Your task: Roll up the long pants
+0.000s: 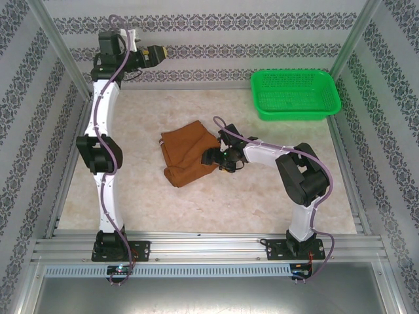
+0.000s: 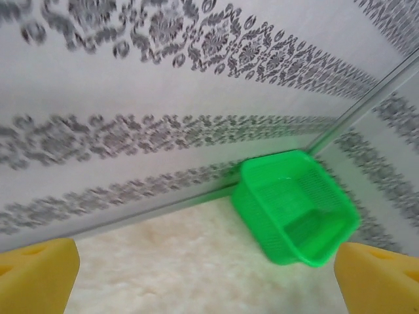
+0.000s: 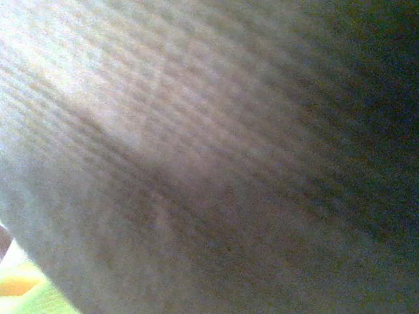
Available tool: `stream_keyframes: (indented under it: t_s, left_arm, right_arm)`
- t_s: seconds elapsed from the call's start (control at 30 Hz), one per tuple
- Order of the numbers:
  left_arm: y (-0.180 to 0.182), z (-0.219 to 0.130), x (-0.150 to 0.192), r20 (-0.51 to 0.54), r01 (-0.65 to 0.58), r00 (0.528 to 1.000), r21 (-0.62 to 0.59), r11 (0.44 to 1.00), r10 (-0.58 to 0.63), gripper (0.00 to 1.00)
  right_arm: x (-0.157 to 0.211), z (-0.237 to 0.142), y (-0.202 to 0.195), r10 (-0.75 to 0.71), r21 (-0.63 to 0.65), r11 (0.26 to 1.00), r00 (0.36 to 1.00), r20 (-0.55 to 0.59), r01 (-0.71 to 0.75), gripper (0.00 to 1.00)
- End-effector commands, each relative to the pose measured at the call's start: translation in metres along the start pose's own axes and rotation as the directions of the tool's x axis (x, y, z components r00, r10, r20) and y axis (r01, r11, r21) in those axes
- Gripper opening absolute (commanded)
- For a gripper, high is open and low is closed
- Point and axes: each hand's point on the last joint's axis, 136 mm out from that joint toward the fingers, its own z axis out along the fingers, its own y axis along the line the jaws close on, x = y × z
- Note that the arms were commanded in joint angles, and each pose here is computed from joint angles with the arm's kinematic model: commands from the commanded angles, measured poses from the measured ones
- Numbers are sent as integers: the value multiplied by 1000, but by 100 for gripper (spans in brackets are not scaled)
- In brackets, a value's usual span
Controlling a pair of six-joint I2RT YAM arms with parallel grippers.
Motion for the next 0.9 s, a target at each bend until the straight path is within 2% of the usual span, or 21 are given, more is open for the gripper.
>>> stream_keyframes:
  t_s: [0.0,0.03,0.07,0.13,0.17,0.23,0.27,0.3,0.33,0.37,0.4,0.43,0.47,0.53,0.57,0.63,0.7,0.73,0.77,0.8,0.87]
  left_arm:
    - [-3,10,0,-55,221,975,205,953,-214,65]
    - [-11,15,8,-115,228,973,323,919,-201,81]
    - [6,22,23,-155,305,950,278,911,-271,100]
    - [18,29,60,-231,288,943,211,934,-239,100]
    - [23,28,78,-262,240,944,119,964,-203,100]
    - [30,24,97,-301,88,947,-86,992,-110,100]
    - [35,22,100,-306,-14,951,-185,983,-44,100]
    - [32,20,104,-333,-129,942,-242,962,42,100]
    - [25,17,108,-380,-282,911,-285,916,163,100]
    - [16,14,106,-415,-429,865,-325,843,281,100]
    - [8,14,105,-425,-516,830,-343,785,360,100]
    - [2,8,94,-390,-552,827,-418,722,406,100]
    - [-5,0,88,-367,-539,839,-449,713,403,100]
    - [-2,-21,91,-427,-497,854,-495,713,298,100]
    - [2,-29,99,-470,-492,845,-496,716,255,100]
    - [-1,-34,118,-511,-507,822,-457,731,251,100]
    - [-19,-42,139,-508,-546,801,-399,737,318,100]
    - [-27,-49,147,-497,-573,792,-406,712,354,100]
    - [-38,-57,160,-491,-585,785,-389,711,377,100]
    - [-52,-62,172,-476,-581,787,-354,733,394,100]
    - [-79,-72,199,-466,-613,763,-303,729,448,100]
  right_arm:
    - [33,41,2,-10,-49,999,994,-107,5,83]
    - [34,42,3,-10,-48,999,994,-106,5,83]
    - [33,41,4,-11,-52,999,995,-101,5,83]
    - [32,41,5,-9,-57,998,995,-97,3,83]
    - [33,41,5,-11,-57,998,995,-96,6,83]
    - [34,43,6,-10,-56,998,995,-102,4,83]
    - [34,44,7,-10,-58,998,994,-105,3,83]
    - [34,45,8,-11,-61,998,994,-107,4,83]
    - [34,45,9,-13,-63,998,994,-110,6,83]
    - [33,46,11,-14,-66,998,994,-111,7,83]
    - [33,47,12,-15,-67,998,994,-110,8,83]
    - [32,47,12,-13,-68,998,994,-108,6,83]
    - [31,48,14,-17,-71,997,994,-106,9,83]
    - [29,50,15,-20,-70,997,994,-107,12,83]
    - [29,51,17,-22,-74,997,994,-108,14,83]
    - [28,52,19,-24,-79,997,994,-110,15,83]
    - [27,52,18,-28,-74,997,993,-113,20,83]
    - [26,51,17,-29,-67,998,993,-110,21,83]
    - [25,49,17,-34,-70,997,993,-112,26,83]
    - [24,48,17,-33,-70,997,993,-114,25,83]
    - [23,44,18,-38,-75,997,993,-113,30,82]
